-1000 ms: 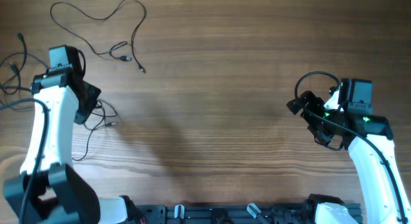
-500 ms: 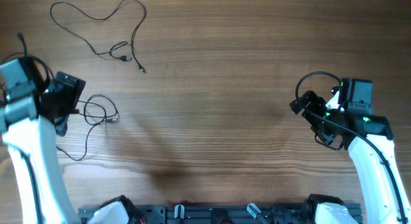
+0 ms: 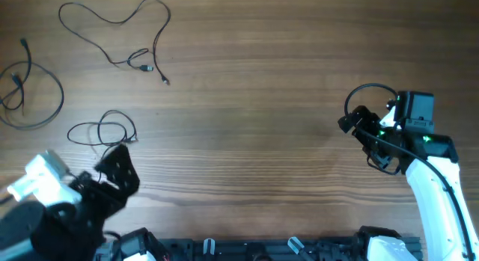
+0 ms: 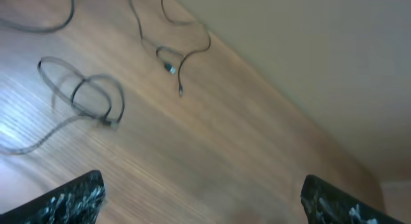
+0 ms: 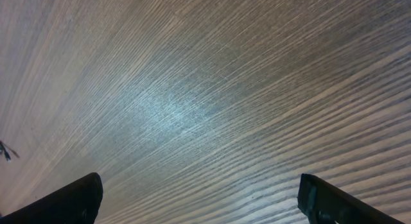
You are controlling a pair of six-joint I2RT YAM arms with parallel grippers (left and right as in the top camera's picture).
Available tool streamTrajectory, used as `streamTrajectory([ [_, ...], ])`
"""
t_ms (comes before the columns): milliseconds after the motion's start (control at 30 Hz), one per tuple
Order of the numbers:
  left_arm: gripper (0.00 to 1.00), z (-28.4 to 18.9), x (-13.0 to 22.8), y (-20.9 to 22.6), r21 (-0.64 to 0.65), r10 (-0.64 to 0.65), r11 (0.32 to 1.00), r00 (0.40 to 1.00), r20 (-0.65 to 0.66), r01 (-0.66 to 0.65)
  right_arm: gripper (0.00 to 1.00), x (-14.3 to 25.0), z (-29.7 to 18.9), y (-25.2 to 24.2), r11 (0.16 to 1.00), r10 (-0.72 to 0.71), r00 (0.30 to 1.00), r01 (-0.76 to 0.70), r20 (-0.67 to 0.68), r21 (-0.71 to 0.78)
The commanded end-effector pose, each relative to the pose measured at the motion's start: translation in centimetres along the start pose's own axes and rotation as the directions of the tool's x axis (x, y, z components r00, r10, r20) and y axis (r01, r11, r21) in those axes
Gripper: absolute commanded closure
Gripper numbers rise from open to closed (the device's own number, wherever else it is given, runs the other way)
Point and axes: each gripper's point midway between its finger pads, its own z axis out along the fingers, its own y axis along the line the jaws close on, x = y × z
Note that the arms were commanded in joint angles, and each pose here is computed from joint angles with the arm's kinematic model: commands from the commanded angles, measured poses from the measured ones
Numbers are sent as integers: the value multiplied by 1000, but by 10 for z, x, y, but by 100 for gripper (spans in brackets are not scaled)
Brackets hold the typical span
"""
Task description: Untangle cables
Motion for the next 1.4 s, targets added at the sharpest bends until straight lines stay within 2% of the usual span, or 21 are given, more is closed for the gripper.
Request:
streamTrajectory([
  [0,0,-9,32,4,9,24,1000,995,-92,-23,0,1,3,-7,1000,-11,1000,11,0,26],
  [167,0,-16,66,18,-46,-16,999,974,-226,5,0,1,3,-7,1000,-11,1000,11,-1,26],
  [300,0,-26,76,14,20,44,999,970,-239,-40,0,1,3,-7,1000,-11,1000,11,-1,26],
  [467,0,-53,90,8,161,148,979,974,-172,-121,0,1,3,-7,1000,-11,1000,11,-1,26],
  [733,0,-101,113,16,361,238,903,971,31,-233,0,1,3,-7,1000,-11,1000,11,0,26],
  [933,0,-105,135,33,341,246,915,968,-52,-214,0,1,3,-7,1000,-11,1000,11,-1,26],
  [1133,0,-105,134,32,344,245,914,968,-46,-215,0,1,3,-7,1000,-11,1000,11,-1,26],
  [1233,0,-107,104,19,349,235,903,968,94,-253,0,1,3,-7,1000,-11,1000,11,-1,26],
  [1367,0,-100,53,-4,353,196,887,934,299,-299,0,1,3,-7,1000,-11,1000,11,-1,26],
])
